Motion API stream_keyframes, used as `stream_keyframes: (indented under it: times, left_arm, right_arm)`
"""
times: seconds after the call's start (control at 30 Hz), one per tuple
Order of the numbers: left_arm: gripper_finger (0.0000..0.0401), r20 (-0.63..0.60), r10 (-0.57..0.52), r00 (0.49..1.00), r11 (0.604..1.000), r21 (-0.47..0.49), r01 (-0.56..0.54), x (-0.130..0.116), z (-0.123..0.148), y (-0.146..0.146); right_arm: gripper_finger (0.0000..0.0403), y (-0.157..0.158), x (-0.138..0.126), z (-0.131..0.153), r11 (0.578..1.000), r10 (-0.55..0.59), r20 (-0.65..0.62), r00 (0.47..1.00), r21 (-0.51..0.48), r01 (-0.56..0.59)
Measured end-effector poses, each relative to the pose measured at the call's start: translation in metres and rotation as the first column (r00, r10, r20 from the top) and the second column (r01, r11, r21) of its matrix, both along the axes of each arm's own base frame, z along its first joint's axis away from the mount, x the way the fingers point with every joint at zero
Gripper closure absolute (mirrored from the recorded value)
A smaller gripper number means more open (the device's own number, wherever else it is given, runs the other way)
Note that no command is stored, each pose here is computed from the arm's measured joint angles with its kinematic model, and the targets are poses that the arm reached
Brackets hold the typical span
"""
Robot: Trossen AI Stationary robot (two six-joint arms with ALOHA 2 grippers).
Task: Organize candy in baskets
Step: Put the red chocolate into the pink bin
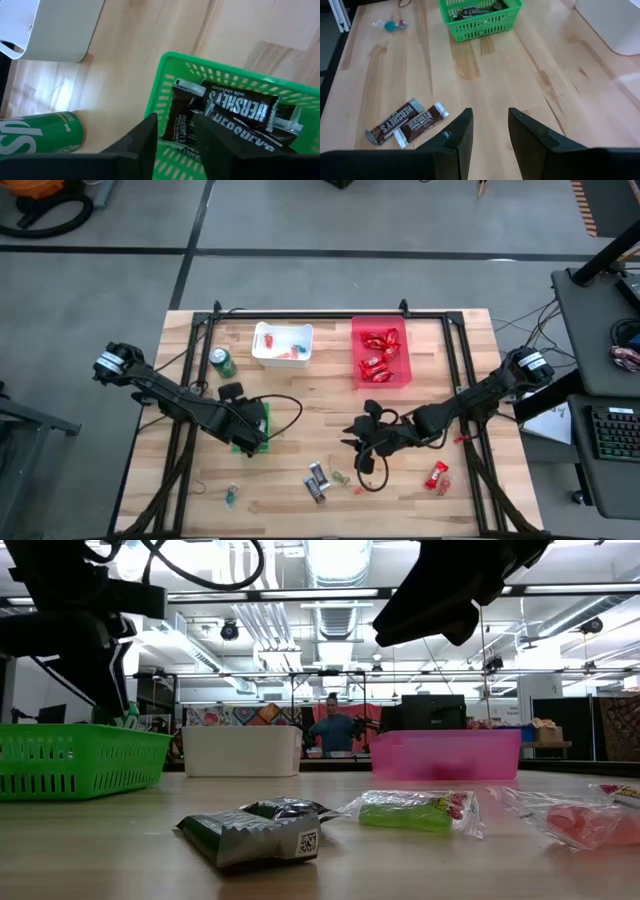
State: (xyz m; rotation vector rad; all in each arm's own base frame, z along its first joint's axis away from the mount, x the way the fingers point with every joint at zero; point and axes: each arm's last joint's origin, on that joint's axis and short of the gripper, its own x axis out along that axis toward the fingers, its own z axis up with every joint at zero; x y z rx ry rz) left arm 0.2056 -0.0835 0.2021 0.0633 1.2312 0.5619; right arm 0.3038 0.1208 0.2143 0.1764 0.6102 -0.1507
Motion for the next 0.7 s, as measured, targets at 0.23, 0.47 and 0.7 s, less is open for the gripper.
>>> stream_keyframes:
  times: [0.23,0.47,0.7]
  left_arm:
    - [0.0265,0.061,-0.046,0.997,0.996,-0.079,0.051,0.01,0.019,-0.011]
    - [0.0271,0.29,-0.329,0.899,0.929,-0.072,0.363,0.033,0.036,-0.038]
    - [0.0271,0.392,-0.447,0.804,0.873,-0.007,0.488,0.044,0.044,-0.048]
  right_arm:
    - [0.0287,0.002,0.004,0.014,0.987,-0.019,-0.03,0.999,0.158,0.023]
    - [0.0287,0.009,-0.004,0.019,0.898,0.012,-0.286,0.958,0.425,0.116]
    - [0.0287,0.017,-0.059,-0.001,0.754,-0.103,-0.82,0.562,0.305,0.582]
